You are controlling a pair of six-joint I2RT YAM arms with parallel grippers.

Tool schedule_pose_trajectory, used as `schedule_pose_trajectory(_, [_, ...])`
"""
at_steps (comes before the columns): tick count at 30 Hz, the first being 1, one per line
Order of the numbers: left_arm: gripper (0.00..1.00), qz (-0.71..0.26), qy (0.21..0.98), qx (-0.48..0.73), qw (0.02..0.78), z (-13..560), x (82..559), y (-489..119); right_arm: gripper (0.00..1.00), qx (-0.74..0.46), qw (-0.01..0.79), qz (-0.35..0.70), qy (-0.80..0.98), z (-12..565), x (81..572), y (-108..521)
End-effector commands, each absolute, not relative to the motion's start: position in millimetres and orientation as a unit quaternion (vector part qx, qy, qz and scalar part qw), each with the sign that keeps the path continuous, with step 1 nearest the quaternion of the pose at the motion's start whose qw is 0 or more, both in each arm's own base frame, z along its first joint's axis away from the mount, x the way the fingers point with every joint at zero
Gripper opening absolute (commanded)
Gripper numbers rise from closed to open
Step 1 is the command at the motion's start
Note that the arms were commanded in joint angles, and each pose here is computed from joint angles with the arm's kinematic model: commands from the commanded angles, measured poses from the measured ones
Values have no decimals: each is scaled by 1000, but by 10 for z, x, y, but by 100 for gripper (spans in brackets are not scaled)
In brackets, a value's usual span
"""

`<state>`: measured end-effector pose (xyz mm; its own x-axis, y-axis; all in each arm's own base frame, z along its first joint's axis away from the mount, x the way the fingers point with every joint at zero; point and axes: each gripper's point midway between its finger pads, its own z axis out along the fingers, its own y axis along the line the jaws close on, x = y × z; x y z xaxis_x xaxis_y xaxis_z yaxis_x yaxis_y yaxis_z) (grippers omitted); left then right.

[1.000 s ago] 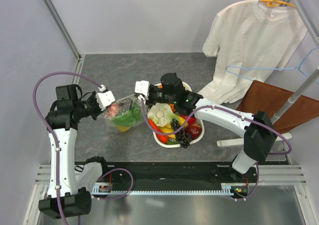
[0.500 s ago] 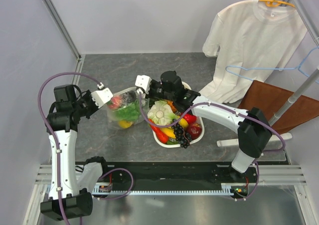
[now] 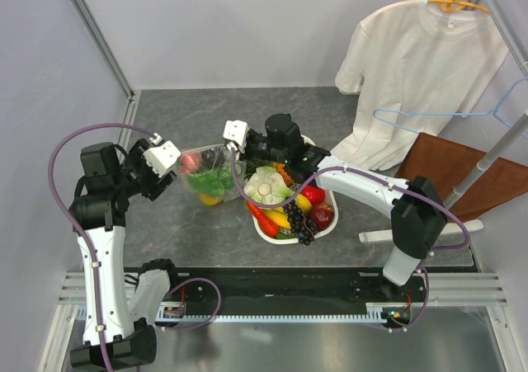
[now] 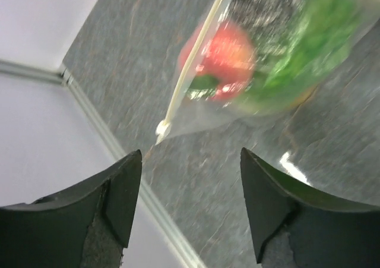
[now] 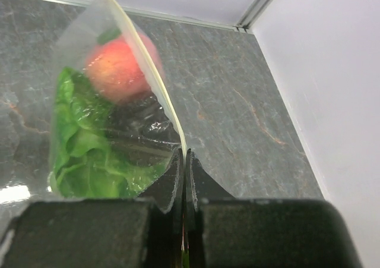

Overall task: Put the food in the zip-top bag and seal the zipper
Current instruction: Zip the zipper food storage bag at the center of the board, then place the zipper food storage bag at the center of the board.

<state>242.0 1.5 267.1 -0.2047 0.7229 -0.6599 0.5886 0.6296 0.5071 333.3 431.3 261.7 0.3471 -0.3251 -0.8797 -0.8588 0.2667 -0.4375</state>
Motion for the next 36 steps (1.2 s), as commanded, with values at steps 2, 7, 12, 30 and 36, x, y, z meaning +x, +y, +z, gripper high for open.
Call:
schedule_pose_trajectory(2, [78,-49,722,421,546,3079,2313,-505,0,-560,628,274,466,3111,3066,4394])
schedule_pose_trajectory(7, [76,-145,710,438,533,2952,2413,-727,0,-572,625,288,447,3102,2924,4417])
schedule_pose_trajectory(12, [74,-192,682,487,511,2868,2509,-827,0,-574,625,298,436,3173,2824,4384])
schedule_pose_trajectory(30, [12,-221,727,481,438,2427,2686,-753,0,-582,618,310,428,3198,2664,4401])
schedule_pose_trajectory(36, [27,-215,722,488,441,2437,2571,-763,0,-581,617,309,431,3187,2656,4397])
